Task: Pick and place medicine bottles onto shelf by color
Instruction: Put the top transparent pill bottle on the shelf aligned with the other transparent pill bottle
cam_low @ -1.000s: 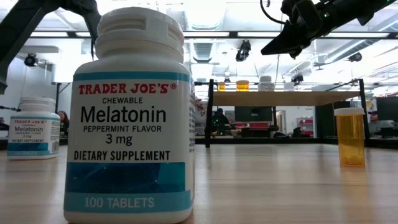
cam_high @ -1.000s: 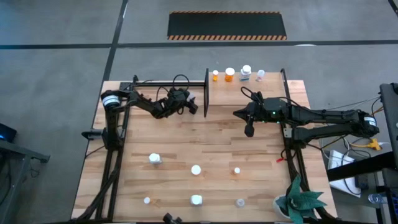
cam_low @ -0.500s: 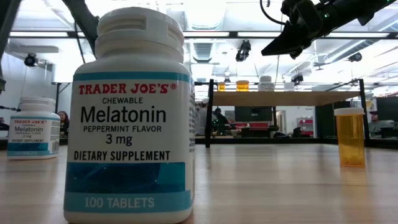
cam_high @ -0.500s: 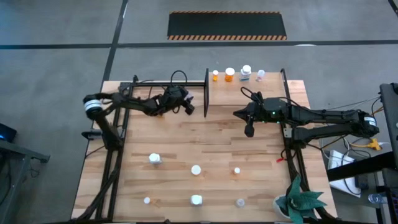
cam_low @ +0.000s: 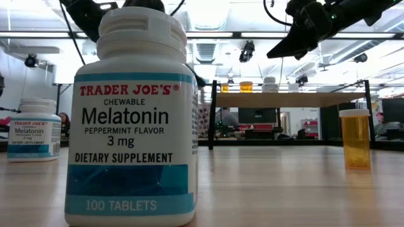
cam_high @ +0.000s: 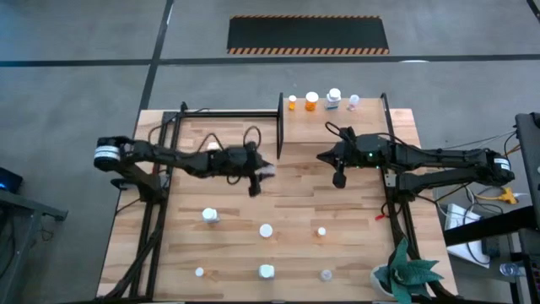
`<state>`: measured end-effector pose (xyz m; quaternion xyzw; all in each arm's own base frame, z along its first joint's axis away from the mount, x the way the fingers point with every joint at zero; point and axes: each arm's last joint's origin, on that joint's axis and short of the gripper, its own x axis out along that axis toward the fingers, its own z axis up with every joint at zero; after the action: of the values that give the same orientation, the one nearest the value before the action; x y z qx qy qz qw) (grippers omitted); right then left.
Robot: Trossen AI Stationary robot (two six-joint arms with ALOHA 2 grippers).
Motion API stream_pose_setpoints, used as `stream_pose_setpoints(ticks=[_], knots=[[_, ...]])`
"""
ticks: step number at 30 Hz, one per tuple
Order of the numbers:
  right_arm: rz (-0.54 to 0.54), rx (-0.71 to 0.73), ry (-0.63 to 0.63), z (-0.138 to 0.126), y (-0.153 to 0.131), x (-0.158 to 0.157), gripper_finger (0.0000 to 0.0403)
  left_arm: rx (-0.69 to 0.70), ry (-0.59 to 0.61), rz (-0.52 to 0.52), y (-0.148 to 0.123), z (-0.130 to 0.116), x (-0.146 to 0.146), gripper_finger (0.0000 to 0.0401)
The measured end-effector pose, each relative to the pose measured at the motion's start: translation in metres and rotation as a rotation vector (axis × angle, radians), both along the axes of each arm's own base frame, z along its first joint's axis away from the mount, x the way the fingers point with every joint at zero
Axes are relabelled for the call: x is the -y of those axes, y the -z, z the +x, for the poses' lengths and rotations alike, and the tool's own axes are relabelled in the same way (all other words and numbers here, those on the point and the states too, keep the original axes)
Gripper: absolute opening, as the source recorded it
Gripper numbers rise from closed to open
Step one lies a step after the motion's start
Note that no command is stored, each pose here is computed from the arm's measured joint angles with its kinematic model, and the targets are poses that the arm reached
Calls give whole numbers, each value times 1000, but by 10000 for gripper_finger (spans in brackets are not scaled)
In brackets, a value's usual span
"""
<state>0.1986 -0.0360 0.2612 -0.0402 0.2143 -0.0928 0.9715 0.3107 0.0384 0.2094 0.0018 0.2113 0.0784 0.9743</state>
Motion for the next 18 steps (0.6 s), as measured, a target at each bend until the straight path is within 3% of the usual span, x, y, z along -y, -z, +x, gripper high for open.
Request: stream_pose_setpoints(ticks=[7, 13, 18], knots=[[-17, 0, -50, 1, 0, -8, 12, 107, 25, -26, 28, 43, 9, 124], [-17, 0, -76, 2, 0, -14, 12, 78, 36, -21, 50, 81, 10, 124], [-20, 0, -88, 2, 0, -17, 12, 51, 25, 0, 64, 97, 8, 124]])
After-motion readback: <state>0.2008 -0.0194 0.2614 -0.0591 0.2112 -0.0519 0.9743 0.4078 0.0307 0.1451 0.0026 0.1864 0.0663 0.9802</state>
